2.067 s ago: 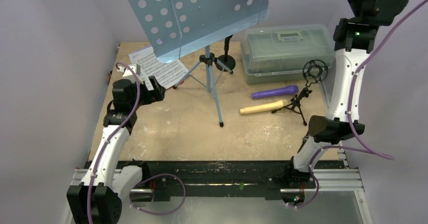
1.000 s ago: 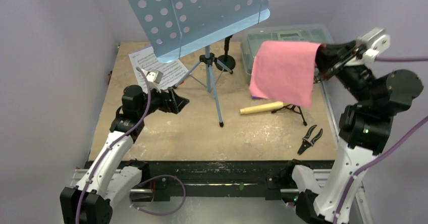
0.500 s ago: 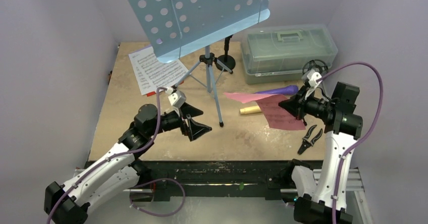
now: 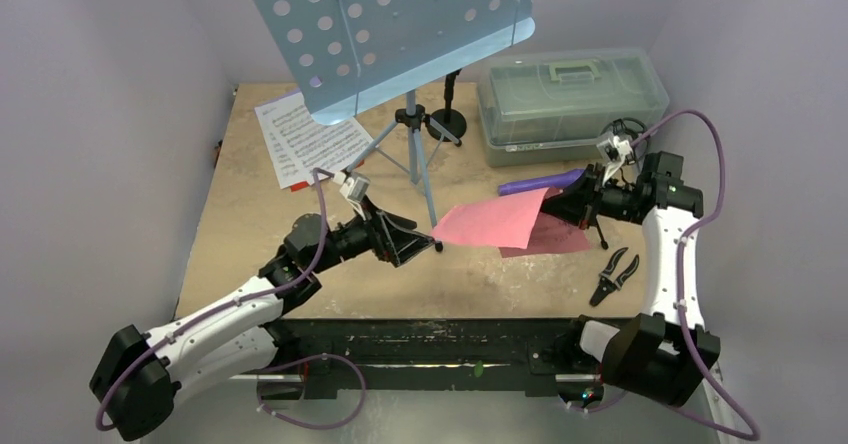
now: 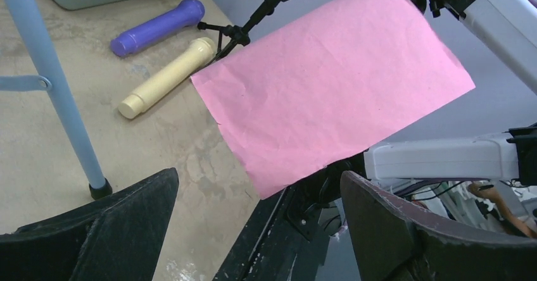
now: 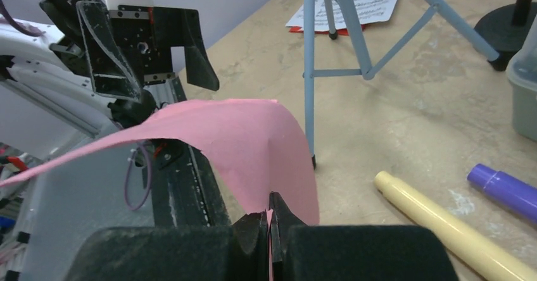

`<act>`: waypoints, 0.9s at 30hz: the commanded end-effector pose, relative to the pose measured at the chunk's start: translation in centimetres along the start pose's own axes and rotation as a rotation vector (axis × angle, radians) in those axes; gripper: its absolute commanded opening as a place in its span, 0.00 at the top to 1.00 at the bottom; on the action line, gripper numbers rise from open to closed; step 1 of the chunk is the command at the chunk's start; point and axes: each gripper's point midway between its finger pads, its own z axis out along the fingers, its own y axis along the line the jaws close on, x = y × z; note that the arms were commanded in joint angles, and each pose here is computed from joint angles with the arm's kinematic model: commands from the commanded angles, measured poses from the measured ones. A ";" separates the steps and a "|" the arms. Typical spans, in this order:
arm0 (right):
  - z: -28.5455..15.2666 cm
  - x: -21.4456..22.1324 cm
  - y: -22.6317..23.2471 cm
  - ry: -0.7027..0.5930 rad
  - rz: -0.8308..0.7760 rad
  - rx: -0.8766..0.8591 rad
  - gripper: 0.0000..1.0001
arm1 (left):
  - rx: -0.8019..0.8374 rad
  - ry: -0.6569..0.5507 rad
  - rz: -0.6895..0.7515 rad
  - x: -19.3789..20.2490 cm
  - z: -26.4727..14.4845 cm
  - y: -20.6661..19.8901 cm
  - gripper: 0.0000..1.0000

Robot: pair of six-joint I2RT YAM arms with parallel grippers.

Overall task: Pack up the instrument practice props
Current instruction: Pick up the sheet music from the music stand.

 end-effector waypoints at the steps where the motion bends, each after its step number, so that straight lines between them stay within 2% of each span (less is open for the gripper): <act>1: 0.4 -0.6 1.3 -0.067 0.049 -0.083 1.00 | 0.024 -0.082 -0.071 -0.7 1.0 -1.0 0.00; 7: 0.9 0.7 -0.1 -0.079 0.204 -0.074 1.00 | 0.019 -0.051 -0.026 1.1 2.3 -0.8 0.00; 14: 0.7 0.2 0.6 -0.101 0.203 -0.001 1.00 | 0.051 -0.030 0.178 1.8 1.4 -0.6 0.01; 20: 0.4 -1.8 2.2 -0.118 0.251 0.006 1.00 | 0.142 -0.119 0.406 1.9 -1.3 -1.4 0.02; 24: -0.1 -4.3 4.2 -0.114 0.264 -0.014 1.00 | 0.100 -0.140 0.517 2.2 -1.6 -1.1 0.02; 27: -0.7 -6.5 6.6 -0.115 0.217 -0.023 1.00 | 0.070 -0.120 0.595 3.0 -0.7 -0.5 0.02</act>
